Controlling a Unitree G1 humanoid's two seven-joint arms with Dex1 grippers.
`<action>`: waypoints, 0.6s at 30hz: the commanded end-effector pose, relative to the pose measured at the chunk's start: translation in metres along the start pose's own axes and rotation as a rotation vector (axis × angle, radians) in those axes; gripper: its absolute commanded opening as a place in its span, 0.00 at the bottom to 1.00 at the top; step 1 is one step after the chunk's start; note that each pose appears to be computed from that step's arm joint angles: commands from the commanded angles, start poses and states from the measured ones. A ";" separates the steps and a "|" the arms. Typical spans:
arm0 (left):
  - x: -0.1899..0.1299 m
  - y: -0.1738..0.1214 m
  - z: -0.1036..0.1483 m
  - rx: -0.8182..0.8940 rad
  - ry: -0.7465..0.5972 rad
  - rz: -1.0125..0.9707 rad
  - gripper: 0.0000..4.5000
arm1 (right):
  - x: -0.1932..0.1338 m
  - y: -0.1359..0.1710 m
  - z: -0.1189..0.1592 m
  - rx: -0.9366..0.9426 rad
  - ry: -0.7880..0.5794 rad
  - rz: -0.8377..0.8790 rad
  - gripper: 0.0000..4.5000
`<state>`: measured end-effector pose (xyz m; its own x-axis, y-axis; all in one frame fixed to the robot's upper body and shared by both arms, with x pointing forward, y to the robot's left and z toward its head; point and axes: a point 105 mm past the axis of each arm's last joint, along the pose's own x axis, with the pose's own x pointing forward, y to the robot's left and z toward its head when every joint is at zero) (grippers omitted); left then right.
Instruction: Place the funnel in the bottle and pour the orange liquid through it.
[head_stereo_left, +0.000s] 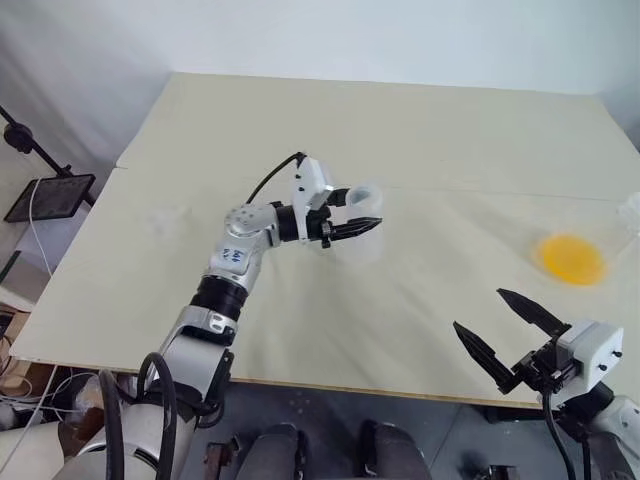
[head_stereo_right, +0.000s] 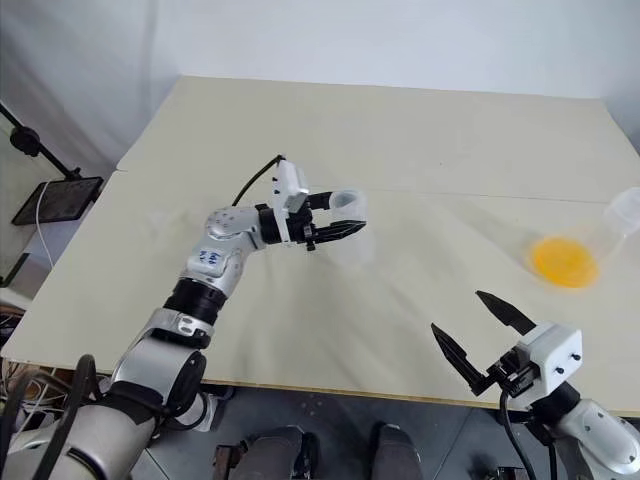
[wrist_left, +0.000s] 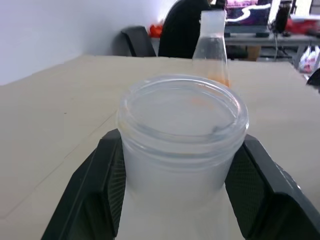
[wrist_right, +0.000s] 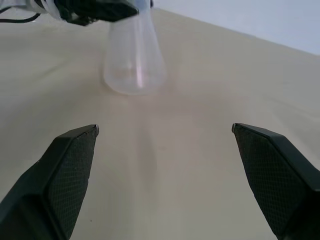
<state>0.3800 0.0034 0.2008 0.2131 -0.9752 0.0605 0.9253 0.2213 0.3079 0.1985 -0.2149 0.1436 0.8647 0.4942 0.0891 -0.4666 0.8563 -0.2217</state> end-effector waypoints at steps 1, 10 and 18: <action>0.005 -0.010 -0.002 0.024 -0.016 -0.068 0.53 | -0.004 0.002 0.013 -0.046 -0.042 -0.044 1.00; 0.010 -0.014 -0.004 0.024 -0.029 -0.091 0.74 | -0.008 0.004 0.010 -0.046 -0.051 -0.074 1.00; -0.012 -0.010 -0.002 -0.049 -0.058 -0.107 1.00 | -0.012 -0.002 0.009 -0.029 -0.074 -0.147 1.00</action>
<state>0.3716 0.0079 0.1847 0.1179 -0.9918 0.0485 0.9577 0.1265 0.2586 0.1903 -0.2190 0.1441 0.9063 0.3906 0.1612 -0.3540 0.9102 -0.2150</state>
